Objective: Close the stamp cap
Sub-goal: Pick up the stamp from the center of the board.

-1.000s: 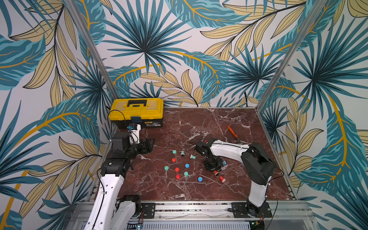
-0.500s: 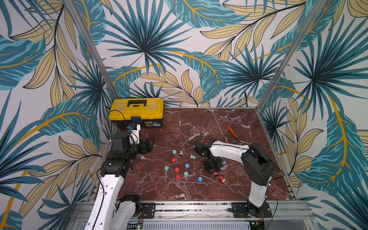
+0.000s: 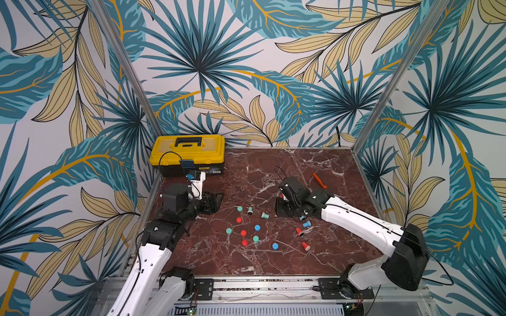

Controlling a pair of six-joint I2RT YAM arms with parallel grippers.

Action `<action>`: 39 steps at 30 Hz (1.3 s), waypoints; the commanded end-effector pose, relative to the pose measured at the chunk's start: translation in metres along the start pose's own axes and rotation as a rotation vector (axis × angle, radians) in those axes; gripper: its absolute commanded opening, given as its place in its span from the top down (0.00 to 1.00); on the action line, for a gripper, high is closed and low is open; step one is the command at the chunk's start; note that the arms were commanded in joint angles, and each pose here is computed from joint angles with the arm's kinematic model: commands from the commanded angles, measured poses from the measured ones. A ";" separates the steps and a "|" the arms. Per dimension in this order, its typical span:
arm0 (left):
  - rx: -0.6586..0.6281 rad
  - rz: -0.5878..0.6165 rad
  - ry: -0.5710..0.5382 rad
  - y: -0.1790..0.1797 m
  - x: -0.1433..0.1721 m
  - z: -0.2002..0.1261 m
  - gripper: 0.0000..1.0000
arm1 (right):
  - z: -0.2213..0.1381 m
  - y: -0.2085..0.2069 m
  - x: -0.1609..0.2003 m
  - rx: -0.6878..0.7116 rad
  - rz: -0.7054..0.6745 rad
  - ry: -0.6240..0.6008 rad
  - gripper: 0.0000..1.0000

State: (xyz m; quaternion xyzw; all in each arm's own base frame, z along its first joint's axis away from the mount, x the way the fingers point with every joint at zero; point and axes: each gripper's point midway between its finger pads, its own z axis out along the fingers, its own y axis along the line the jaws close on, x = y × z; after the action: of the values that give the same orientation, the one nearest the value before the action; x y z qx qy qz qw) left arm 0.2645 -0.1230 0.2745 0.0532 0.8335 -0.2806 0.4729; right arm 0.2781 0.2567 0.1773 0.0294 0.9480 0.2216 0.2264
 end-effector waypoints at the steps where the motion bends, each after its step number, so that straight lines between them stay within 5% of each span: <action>1: 0.071 0.036 -0.140 -0.029 -0.027 -0.006 0.32 | -0.020 0.042 -0.022 -0.224 0.135 -0.097 0.97; 11: 0.366 0.315 -0.290 -0.135 -0.026 -0.013 0.36 | -0.091 0.090 -0.063 -0.621 0.343 -0.290 0.99; 18: 0.438 0.381 -0.361 -0.160 -0.032 -0.004 0.35 | -0.115 0.105 -0.076 -0.827 0.445 -0.353 0.99; 39: 0.356 0.357 -0.357 -0.162 -0.050 0.028 0.51 | -0.127 0.116 -0.074 -0.909 0.446 -0.388 0.99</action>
State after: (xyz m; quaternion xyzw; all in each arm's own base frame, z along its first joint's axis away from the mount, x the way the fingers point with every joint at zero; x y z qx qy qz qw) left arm 0.2553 -0.2669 0.3480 0.2444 0.6717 -0.3352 0.6137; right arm 0.2871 0.2997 0.3596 0.1729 0.6760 0.6360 0.3296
